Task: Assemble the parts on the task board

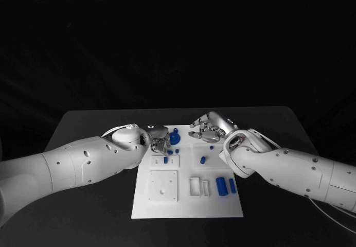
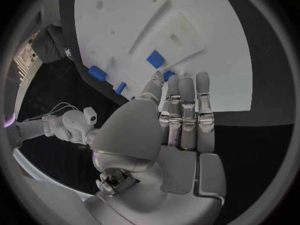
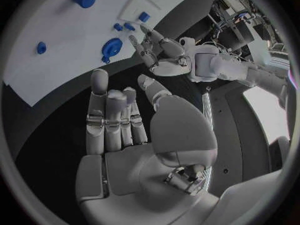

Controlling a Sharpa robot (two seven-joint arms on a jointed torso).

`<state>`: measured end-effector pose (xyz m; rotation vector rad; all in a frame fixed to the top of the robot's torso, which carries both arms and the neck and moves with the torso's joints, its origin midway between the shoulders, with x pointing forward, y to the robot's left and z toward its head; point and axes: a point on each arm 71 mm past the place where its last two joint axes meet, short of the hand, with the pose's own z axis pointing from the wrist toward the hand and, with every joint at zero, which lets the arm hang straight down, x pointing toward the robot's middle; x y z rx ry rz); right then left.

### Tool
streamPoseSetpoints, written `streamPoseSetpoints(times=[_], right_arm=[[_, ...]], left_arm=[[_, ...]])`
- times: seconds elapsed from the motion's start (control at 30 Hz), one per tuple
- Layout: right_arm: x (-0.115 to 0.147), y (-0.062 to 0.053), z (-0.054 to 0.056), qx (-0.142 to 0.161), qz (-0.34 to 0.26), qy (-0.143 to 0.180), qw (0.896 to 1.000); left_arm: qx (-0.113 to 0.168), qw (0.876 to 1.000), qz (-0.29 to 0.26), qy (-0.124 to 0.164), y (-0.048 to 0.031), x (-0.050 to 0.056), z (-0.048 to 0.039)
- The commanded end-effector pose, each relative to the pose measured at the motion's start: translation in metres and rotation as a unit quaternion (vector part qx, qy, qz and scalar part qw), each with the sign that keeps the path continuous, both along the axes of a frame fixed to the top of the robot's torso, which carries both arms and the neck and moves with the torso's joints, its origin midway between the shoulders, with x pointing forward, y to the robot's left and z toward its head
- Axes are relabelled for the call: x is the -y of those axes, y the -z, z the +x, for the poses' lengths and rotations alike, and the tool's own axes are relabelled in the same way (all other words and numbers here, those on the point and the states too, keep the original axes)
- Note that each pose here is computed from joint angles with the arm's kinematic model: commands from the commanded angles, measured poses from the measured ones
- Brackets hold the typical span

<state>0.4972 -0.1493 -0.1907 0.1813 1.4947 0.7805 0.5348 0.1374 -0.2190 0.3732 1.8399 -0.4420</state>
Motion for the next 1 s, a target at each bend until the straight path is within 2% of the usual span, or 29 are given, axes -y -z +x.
streamPoseSetpoints(times=[0.03, 0.47, 1.0], right_arm=[[-0.002, 0.000, -0.001, -0.001, 0.000, -0.007, 1.000], [-0.002, -0.001, -0.001, -0.001, 0.001, -0.008, 1.000], [-0.003, -0.001, -0.002, -0.002, 0.002, -0.009, 1.000]], left_arm=[[-0.005, 1.000, -0.008, 0.008, 0.0012, 0.003, -0.0001], [-0.017, 1.000, -0.010, 0.010, 0.0068, 0.006, 0.0016], [-0.027, 1.000, -0.002, 0.004, 0.0135, 0.002, 0.0068]])
